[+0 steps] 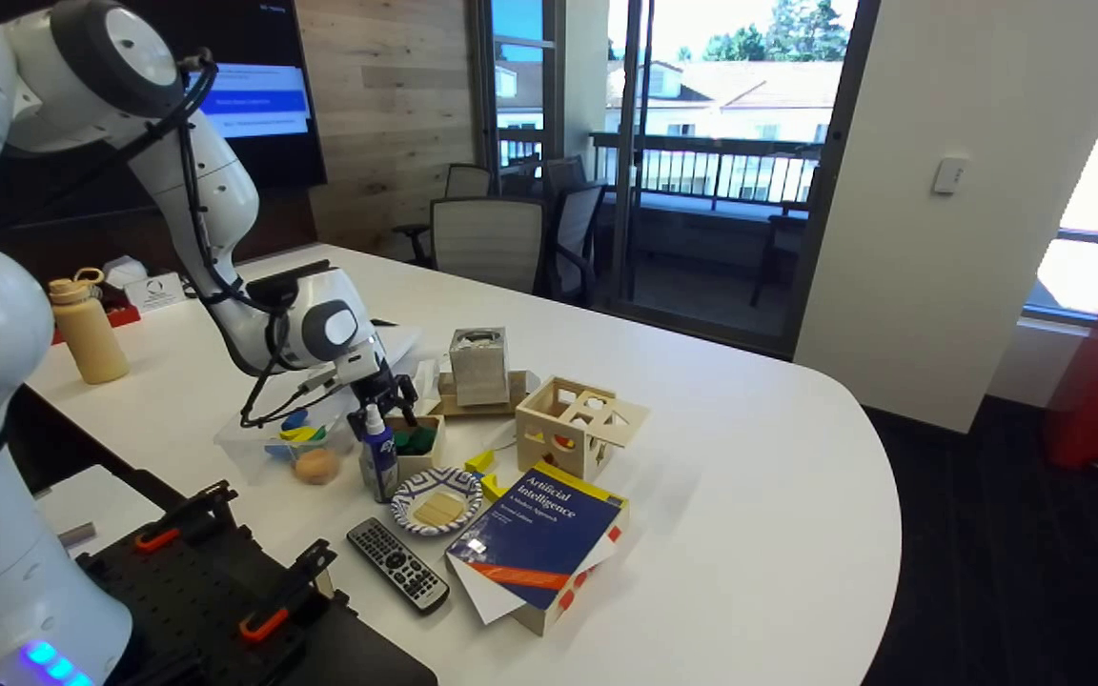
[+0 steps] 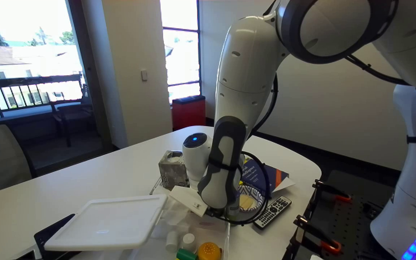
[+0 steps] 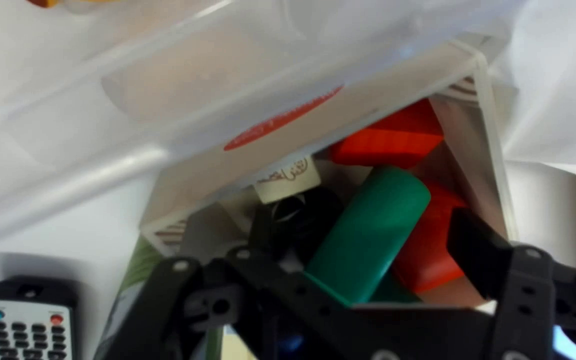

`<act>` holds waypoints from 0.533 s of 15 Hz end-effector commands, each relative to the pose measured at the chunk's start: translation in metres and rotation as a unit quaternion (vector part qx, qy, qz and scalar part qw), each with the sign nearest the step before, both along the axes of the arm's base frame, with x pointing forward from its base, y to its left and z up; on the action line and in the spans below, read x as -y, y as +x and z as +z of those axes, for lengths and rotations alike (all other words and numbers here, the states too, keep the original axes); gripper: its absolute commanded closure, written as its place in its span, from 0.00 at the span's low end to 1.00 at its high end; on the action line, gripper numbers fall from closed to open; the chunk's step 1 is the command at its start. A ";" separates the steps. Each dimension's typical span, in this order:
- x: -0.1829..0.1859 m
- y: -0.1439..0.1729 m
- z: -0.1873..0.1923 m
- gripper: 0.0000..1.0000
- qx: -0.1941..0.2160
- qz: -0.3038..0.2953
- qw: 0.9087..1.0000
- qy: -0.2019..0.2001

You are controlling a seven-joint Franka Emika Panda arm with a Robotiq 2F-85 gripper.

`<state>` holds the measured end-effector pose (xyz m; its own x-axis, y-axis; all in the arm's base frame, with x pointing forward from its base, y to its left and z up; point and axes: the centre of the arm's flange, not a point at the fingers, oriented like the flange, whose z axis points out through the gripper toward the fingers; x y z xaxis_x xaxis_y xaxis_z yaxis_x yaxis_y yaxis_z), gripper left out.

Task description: Put the napkin box on the cardboard box, open the lunchbox, pick up one green block and put it inside the lunchbox

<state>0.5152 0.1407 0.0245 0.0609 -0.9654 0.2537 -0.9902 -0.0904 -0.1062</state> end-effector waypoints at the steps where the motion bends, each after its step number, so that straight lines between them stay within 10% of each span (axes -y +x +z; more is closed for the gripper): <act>1: -0.006 0.004 0.002 0.44 0.008 -0.011 1.000 -0.003; 8: -0.009 0.006 0.003 0.93 0.008 -0.007 1.000 -0.003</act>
